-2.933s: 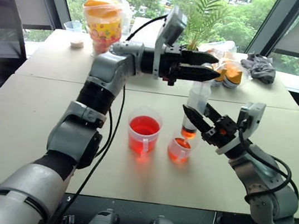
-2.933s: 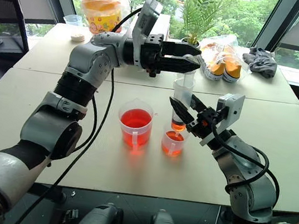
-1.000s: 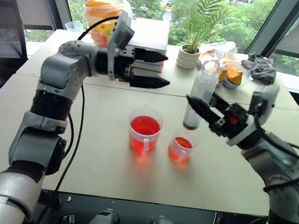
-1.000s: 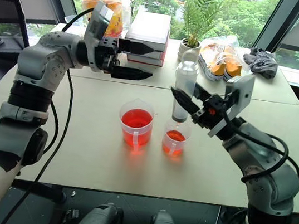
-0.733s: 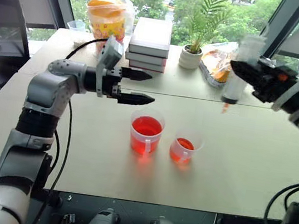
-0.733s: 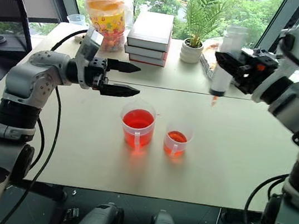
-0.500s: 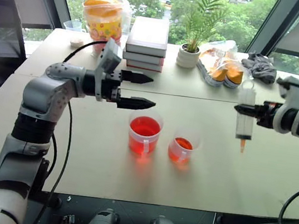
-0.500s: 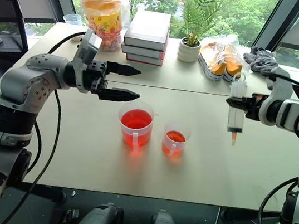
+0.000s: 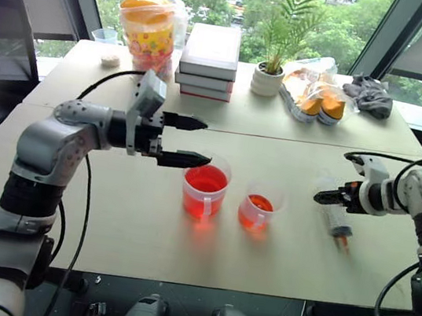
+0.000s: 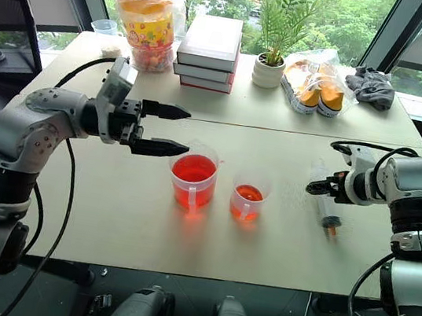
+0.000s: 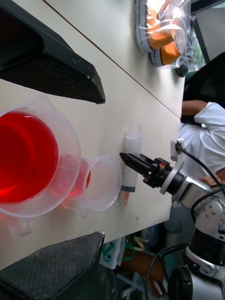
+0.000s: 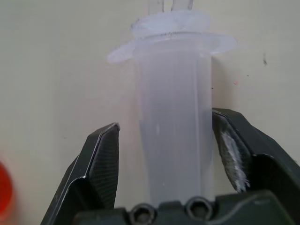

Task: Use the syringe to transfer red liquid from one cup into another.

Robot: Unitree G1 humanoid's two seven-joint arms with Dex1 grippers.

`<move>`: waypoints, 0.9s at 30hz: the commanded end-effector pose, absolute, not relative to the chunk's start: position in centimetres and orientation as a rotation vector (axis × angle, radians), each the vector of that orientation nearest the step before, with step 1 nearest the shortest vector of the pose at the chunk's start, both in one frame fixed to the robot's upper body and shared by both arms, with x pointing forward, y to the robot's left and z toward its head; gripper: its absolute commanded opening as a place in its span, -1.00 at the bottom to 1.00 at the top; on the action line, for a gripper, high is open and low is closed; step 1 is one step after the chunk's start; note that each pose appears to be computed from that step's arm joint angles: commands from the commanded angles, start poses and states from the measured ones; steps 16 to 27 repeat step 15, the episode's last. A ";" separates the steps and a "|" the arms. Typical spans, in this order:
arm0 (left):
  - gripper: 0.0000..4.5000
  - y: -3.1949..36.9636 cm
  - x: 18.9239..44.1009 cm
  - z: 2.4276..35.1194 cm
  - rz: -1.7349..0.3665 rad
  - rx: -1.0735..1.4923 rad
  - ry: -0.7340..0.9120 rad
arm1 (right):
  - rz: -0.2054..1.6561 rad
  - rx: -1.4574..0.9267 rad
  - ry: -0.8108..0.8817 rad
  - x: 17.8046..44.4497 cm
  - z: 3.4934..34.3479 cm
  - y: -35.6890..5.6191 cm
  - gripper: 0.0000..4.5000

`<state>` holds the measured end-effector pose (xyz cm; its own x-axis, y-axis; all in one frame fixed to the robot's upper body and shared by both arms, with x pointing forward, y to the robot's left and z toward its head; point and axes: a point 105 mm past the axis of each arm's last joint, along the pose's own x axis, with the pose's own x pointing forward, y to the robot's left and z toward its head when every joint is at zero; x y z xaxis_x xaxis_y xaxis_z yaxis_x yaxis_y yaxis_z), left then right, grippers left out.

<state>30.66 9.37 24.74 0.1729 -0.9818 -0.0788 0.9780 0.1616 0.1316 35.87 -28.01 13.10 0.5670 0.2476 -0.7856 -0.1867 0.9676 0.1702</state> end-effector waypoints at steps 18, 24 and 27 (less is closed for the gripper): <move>1.00 11.7 29.5 25.9 -1.331 0.204 -0.034 | 0.854 -0.239 0.296 24.5 29.0 -21.7 0.96; 1.00 11.7 29.5 25.9 -1.331 0.204 -0.034 | 0.854 -0.239 0.296 24.5 29.0 -21.7 0.96; 1.00 11.7 29.5 25.9 -1.331 0.204 -0.034 | 0.854 -0.239 0.296 24.5 29.0 -21.7 0.96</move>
